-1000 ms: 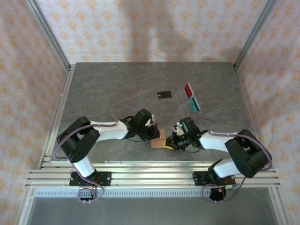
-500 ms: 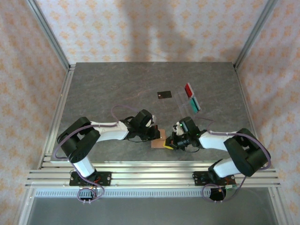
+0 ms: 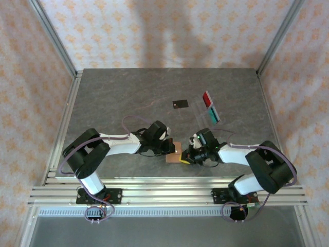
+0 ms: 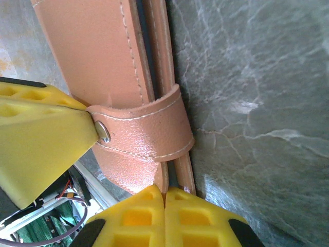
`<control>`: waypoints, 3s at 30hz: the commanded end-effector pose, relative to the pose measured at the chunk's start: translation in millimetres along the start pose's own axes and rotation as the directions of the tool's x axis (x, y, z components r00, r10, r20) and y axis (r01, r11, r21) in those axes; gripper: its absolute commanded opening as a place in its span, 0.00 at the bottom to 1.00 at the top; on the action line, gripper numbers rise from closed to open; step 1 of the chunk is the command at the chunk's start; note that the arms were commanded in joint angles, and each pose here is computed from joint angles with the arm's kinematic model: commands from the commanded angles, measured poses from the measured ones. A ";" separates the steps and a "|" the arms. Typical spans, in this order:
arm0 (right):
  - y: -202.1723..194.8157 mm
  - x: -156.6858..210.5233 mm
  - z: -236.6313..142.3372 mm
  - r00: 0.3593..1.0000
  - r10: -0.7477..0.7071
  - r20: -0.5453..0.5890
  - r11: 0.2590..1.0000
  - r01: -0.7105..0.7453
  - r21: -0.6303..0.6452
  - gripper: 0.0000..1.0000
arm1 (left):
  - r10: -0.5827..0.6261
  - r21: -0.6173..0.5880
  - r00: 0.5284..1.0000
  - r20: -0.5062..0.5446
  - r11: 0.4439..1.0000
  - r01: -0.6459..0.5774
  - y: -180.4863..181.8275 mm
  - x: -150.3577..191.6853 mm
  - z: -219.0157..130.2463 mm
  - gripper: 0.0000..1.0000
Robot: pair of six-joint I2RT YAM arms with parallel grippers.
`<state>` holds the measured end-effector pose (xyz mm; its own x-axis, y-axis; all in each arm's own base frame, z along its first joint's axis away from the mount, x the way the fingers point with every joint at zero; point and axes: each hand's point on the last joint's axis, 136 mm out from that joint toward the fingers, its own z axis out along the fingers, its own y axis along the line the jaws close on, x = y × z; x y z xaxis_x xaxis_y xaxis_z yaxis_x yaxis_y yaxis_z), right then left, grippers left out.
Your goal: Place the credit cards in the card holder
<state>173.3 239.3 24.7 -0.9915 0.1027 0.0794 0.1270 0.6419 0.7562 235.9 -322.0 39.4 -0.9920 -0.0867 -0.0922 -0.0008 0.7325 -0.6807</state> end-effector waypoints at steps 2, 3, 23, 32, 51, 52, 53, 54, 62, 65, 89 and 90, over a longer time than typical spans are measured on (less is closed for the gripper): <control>-11.6 -2.6 -2.2 1.000 0.013 0.019 0.998 -0.014 0.063 0.05 | -0.013 -0.092 0.999 -0.029 0.996 0.010 29.1 12.1 9.3 0.00; -8.6 -3.0 -3.4 1.000 0.006 0.021 0.998 -0.007 0.055 0.09 | -0.015 -0.093 0.999 -0.032 0.996 0.012 30.2 12.6 11.0 0.00; 42.7 -32.2 -30.0 0.992 -0.046 0.120 0.998 0.041 0.047 0.00 | -0.018 -0.063 1.000 -0.021 0.998 0.016 23.6 2.4 11.6 0.00; 37.3 -38.9 -8.6 0.995 -0.002 0.099 0.999 -0.002 0.036 0.00 | -0.009 -0.041 1.000 -0.013 0.999 0.008 14.5 -4.4 8.0 0.00; 18.9 -42.5 6.7 0.995 0.044 0.087 0.996 -0.051 0.077 0.00 | -0.049 0.033 0.999 -0.011 0.998 0.049 6.2 -12.0 8.4 0.00; 21.2 -42.4 5.5 0.995 0.044 0.089 0.996 -0.050 0.070 0.00 | -0.049 0.031 0.999 -0.013 0.998 0.050 6.9 -11.8 8.9 0.00; 24.5 -42.7 4.2 0.995 0.043 0.092 0.997 -0.048 0.060 0.00 | -0.050 0.027 0.999 -0.015 0.998 0.051 8.0 -11.5 9.3 0.00; 27.5 -43.1 2.6 0.995 0.041 0.095 0.998 -0.046 0.053 0.00 | -0.052 0.026 0.999 -0.015 0.998 0.052 8.9 -11.9 9.5 0.00; 32.4 -44.6 3.9 0.996 0.036 0.080 0.998 -0.040 0.049 0.00 | -0.055 0.022 0.998 -0.014 0.998 0.055 11.8 -11.9 9.7 0.00; 20.7 -43.0 10.9 0.996 0.053 0.069 0.996 -0.058 0.072 0.00 | -0.058 0.023 0.998 -0.013 0.998 0.059 13.1 -12.0 10.1 0.00; -83.9 -22.9 4.2 0.996 0.060 0.059 0.844 -0.082 0.530 0.00 | -0.128 -0.013 0.992 -0.019 0.992 0.128 37.0 -6.3 13.8 0.00; -92.4 -22.6 3.7 0.996 0.059 0.067 0.825 -0.087 0.558 0.00 | -0.134 -0.021 0.991 -0.022 0.991 0.134 39.9 -4.8 14.8 0.00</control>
<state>222.9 256.2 27.0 -0.9910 0.1318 0.0242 0.1165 0.7582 0.6416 247.5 -318.2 31.3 -0.9917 -0.1257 -0.0254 -0.0668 0.6751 -0.7347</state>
